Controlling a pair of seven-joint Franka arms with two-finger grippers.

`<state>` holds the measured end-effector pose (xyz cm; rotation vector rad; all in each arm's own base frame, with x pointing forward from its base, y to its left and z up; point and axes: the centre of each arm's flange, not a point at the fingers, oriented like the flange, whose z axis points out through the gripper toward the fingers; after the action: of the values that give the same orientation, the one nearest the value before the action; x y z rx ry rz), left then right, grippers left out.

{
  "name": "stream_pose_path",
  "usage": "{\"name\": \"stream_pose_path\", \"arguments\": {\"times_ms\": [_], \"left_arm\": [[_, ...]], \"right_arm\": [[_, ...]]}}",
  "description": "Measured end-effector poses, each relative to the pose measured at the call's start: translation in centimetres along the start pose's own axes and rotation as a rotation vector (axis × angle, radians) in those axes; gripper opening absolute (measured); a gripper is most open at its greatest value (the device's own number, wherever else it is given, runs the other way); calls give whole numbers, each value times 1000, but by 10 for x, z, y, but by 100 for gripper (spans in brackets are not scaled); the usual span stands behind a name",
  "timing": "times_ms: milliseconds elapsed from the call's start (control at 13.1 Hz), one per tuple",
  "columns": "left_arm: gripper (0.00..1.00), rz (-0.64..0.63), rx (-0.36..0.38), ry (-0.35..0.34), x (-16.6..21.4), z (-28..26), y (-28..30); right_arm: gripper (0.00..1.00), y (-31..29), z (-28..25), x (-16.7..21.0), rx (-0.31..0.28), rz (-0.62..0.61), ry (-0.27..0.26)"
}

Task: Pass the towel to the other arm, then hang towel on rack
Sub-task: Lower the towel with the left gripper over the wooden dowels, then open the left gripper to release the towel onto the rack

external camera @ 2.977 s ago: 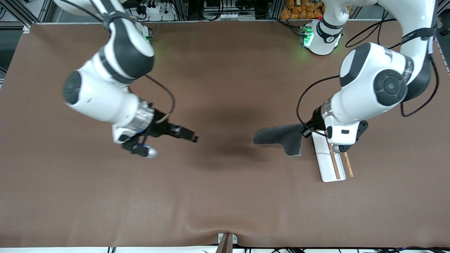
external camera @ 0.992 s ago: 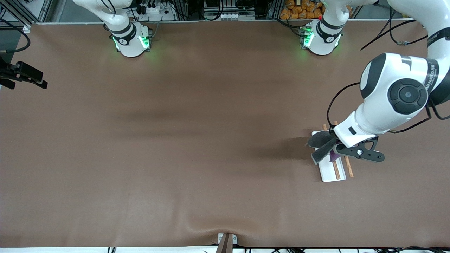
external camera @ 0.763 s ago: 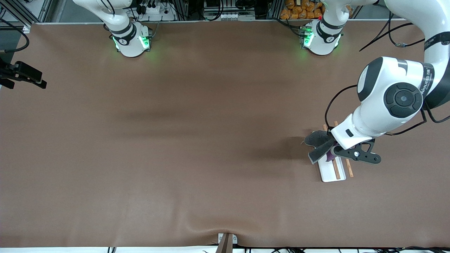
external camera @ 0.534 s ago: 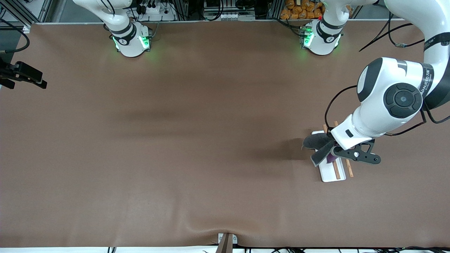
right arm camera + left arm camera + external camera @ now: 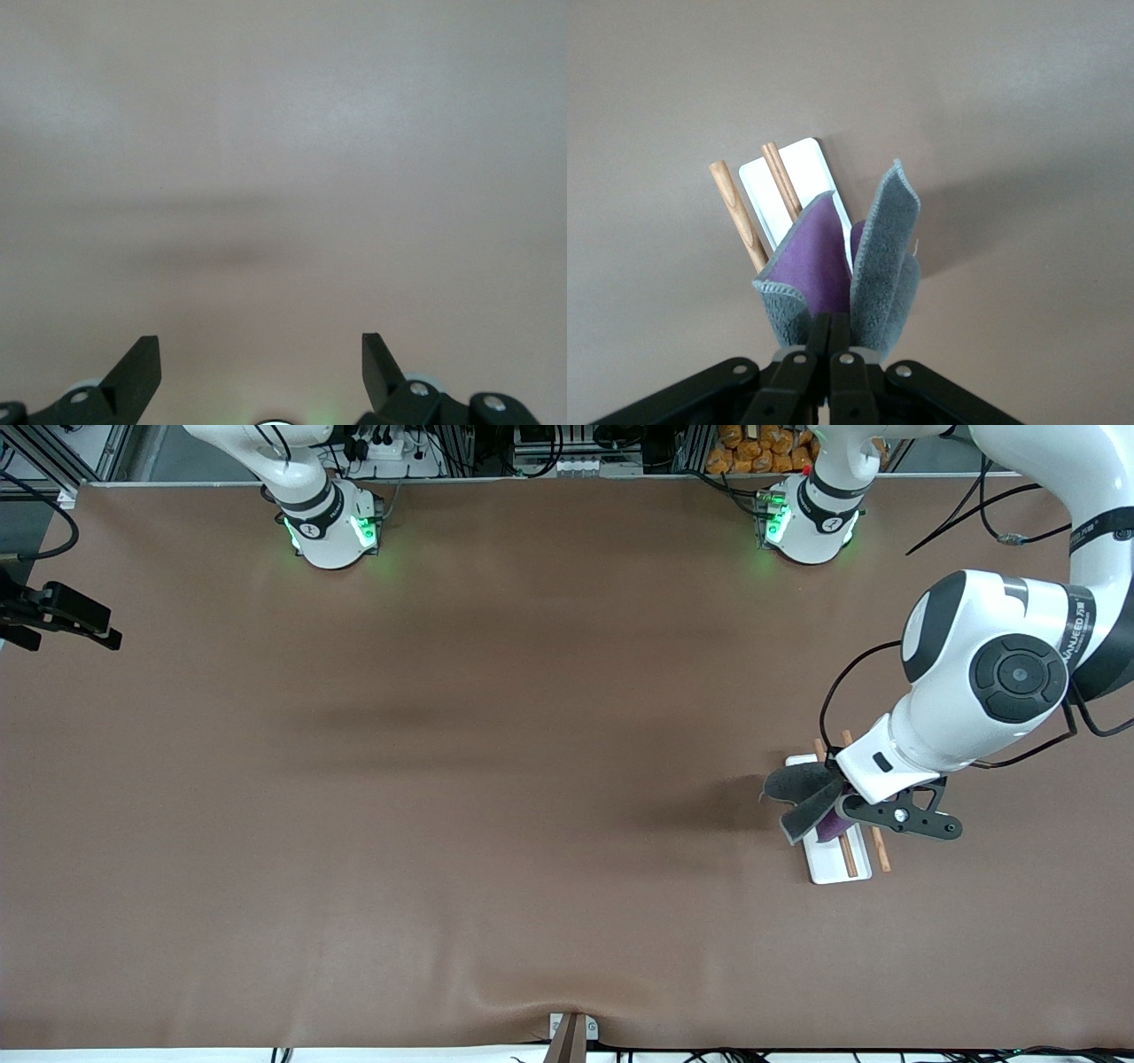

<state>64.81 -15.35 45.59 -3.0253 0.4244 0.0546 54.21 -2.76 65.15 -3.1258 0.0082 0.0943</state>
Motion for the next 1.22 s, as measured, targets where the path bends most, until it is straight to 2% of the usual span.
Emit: {"name": "stream_pose_path", "arguments": {"times_ms": [763, 1221], "left_arm": [[2, -52, -7, -57, -12, 29, -60], [2, -128, -18, -96, -25, 50, -112]], "right_arm": [[100, -2, -2, 1, 11, -3, 14], [100, -2, -2, 1, 12, -2, 14]]}}
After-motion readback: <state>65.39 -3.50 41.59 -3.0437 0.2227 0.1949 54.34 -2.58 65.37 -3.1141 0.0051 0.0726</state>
